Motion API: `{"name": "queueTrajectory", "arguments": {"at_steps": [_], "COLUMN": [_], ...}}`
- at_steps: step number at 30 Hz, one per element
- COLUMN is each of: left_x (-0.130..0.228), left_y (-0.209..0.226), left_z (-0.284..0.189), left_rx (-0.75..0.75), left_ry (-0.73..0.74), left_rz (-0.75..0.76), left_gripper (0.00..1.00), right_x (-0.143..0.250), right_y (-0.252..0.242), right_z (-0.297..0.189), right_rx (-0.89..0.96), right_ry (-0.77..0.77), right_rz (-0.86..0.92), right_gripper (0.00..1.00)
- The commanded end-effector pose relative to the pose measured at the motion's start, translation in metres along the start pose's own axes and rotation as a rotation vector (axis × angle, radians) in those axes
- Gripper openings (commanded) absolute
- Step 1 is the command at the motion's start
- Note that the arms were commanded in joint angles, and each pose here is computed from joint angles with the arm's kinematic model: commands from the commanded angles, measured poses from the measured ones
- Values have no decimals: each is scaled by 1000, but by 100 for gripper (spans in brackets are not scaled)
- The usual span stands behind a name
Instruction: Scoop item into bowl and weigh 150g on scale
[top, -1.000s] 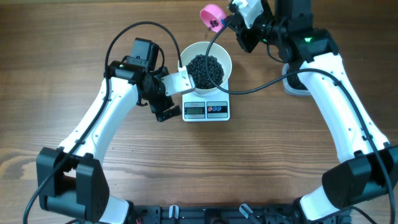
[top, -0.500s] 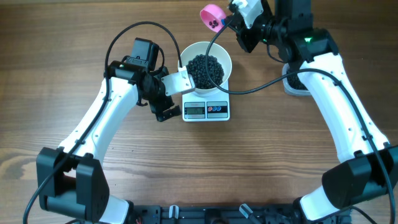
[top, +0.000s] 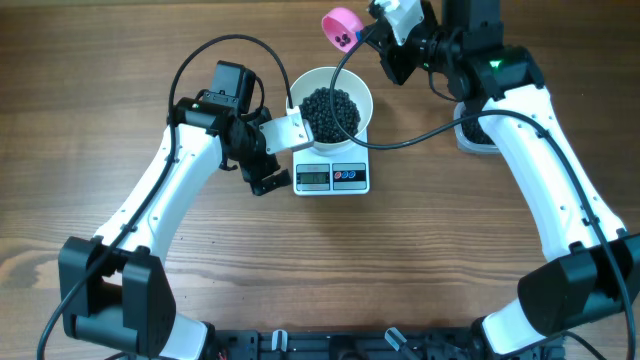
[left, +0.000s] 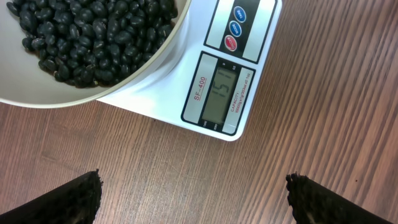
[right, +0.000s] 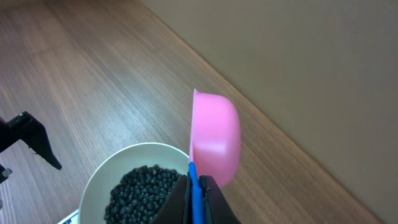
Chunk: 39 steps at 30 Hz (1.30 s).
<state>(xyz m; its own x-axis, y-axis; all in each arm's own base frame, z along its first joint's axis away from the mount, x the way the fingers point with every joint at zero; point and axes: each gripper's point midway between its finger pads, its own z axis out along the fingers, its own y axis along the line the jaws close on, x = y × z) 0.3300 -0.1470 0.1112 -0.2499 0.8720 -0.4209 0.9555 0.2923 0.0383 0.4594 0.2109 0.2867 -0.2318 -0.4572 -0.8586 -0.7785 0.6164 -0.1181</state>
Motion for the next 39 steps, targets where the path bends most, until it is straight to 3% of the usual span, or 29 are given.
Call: {"name": "queueTrajectory", "arguments": {"at_steps": [1,11,19,24,39], "left_x": [-4,-4,-4,-4,-4], "left_y": [-1,-1,-1,-1,-1], "left_z": [0,0,0,0,0], "left_rx": [13,13,13,13,13], "left_ry": [-19,-19,-19,-19,-19], "left_rz": [17,17,17,17,17], "left_gripper": [100,100,100,100,100], "right_x": [-7,-7,7,23,72], "right_y": [2,4,28,29,31], "right_z": [-8,-8,5,22,49], "right_rx": [-9,-14,-170,-204,-223], "right_ry": [-22,-23,-28,13,151], "right_rz": [19,19,56,169,242], "right_gripper": [4,4,4,4,4]}}
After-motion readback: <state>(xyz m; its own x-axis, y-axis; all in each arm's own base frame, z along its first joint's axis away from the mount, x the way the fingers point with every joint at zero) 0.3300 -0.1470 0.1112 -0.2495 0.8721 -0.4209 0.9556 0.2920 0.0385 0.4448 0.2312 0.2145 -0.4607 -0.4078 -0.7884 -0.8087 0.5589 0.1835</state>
